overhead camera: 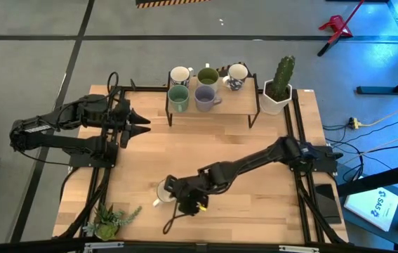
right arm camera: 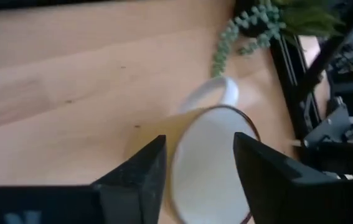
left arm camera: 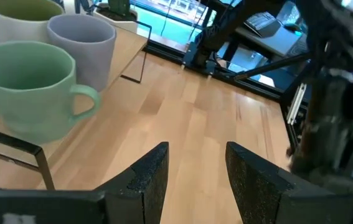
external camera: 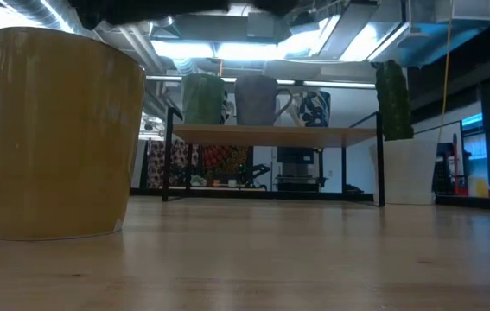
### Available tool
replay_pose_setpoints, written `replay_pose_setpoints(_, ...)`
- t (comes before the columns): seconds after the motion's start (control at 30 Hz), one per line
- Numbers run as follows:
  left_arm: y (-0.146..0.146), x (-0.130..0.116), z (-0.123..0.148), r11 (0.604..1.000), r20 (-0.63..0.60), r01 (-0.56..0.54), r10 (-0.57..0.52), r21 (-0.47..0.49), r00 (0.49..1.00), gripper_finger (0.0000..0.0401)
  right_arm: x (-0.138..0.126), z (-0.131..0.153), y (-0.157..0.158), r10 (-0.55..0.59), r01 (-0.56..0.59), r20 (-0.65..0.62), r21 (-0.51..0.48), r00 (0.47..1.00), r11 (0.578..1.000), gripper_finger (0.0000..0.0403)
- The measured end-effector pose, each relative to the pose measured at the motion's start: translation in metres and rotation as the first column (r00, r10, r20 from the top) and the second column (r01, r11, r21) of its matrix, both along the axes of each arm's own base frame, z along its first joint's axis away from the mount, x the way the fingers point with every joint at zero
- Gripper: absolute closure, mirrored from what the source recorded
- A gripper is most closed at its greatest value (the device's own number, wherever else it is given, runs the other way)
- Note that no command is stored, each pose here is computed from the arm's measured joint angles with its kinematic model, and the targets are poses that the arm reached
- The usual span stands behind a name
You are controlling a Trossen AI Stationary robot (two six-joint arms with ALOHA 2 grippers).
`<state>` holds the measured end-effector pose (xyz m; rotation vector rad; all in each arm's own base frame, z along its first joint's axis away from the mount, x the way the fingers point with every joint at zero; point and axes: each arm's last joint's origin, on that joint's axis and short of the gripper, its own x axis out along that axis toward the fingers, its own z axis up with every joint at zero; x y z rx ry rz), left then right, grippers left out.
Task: Place coffee mugs
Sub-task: Put the yellow mug on the shelf
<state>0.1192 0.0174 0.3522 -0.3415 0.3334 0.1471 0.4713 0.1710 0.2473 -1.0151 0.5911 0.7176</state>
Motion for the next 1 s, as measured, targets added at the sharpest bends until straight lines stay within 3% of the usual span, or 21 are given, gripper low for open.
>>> replay_pose_setpoints(0.23, 0.0, 0.0, 0.0, 0.999, 0.003, -0.013, 0.013, -0.031, 1.0, 0.0248, 0.011, -0.028, -0.007, -0.03, 0.029, -0.05, -0.02, 0.998, 0.999, 0.0182)
replay_pose_setpoints(0.4, 0.001, 0.0, 0.0, 0.999, 0.001, -0.04, 0.04, -0.021, 0.999, 0.0248, 0.005, -0.032, -0.01, -0.046, 0.038, -0.121, -0.062, 0.992, 0.997, 0.0185)
replay_pose_setpoints(0.53, 0.001, 0.0, 0.0, 0.999, 0.001, -0.04, 0.04, -0.021, 0.999, 0.0248, 0.004, -0.034, -0.014, -0.06, 0.049, -0.145, -0.078, 0.988, 0.996, 0.0234)
replay_pose_setpoints(0.77, 0.001, 0.0, 0.0, 0.999, 0.001, -0.041, 0.041, -0.021, 0.999, 0.0248, 0.003, -0.035, -0.016, -0.13, 0.116, -0.15, -0.101, 0.98, 0.988, 0.0379)
replay_pose_setpoints(1.0, 0.001, 0.0, 0.0, 0.999, 0.001, -0.047, 0.047, -0.018, 0.999, 0.0248, -0.003, -0.033, -0.017, -0.183, 0.171, -0.216, -0.07, 0.959, 0.983, 0.0397)
